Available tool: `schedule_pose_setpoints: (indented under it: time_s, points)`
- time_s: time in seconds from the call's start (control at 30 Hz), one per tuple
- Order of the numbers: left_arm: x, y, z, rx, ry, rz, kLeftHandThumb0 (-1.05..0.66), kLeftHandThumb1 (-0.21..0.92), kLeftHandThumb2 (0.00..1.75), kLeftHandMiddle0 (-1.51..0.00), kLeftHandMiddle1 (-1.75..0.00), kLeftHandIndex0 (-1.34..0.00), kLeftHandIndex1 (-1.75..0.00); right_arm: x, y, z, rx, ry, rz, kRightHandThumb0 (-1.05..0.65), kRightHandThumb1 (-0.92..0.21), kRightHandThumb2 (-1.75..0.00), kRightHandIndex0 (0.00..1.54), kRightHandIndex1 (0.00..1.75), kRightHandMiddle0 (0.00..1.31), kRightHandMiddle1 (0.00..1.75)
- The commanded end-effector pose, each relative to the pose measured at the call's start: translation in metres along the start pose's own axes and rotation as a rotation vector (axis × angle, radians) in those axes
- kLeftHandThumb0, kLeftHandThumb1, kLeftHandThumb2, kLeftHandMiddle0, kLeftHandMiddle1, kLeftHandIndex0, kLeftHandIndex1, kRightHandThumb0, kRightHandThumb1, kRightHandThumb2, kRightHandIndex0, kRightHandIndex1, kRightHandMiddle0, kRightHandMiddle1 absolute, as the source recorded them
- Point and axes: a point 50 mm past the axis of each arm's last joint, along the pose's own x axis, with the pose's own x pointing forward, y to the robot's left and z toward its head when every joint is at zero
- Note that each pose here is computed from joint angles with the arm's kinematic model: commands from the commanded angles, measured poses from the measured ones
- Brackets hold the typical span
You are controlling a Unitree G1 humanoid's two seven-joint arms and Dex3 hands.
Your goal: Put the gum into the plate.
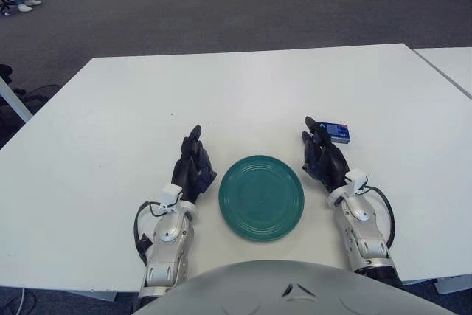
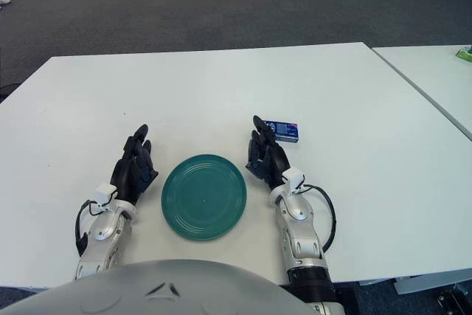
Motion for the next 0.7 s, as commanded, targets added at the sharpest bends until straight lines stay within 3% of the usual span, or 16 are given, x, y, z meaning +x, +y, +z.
schedule_pose_setpoints:
  time_s: [0.0,0.23,0.47,0.67]
  points:
    - [0.003,0.001,0.003,-0.004,-0.008,0.009,-0.89,0.92,0.88,-0.14,0.00,0.00,-0.38,-0.005,0.007,0.008,-0.008,-0.005,0.030,-0.62,-0.92,-0.92,0.11,0.01,0.00,0.31]
    - [0.003,0.001,0.001,-0.026,0.001,0.027,-0.91,0.92,0.87,-0.18,-0.02,0.00,-0.46,-0.007,0.008,0.025,-0.148,-0.101,0.036,-0.63,-0.92,-0.83,0.19,0.02,0.00,0.44]
    - [0.005,0.002,-0.004,-0.032,0.014,0.022,-0.93,0.92,0.88,-0.23,-0.02,0.00,-0.55,-0.014,0.006,0.068,-0.567,-0.349,0.010,-0.72,-0.92,-0.70,0.30,0.03,0.00,0.66]
    - [0.007,0.001,-0.005,-0.042,0.018,0.012,-0.92,0.92,0.88,-0.24,-0.02,0.00,-0.60,-0.013,0.008,0.083,-0.860,-0.581,-0.042,-0.76,-0.92,-0.63,0.40,0.05,0.01,0.79]
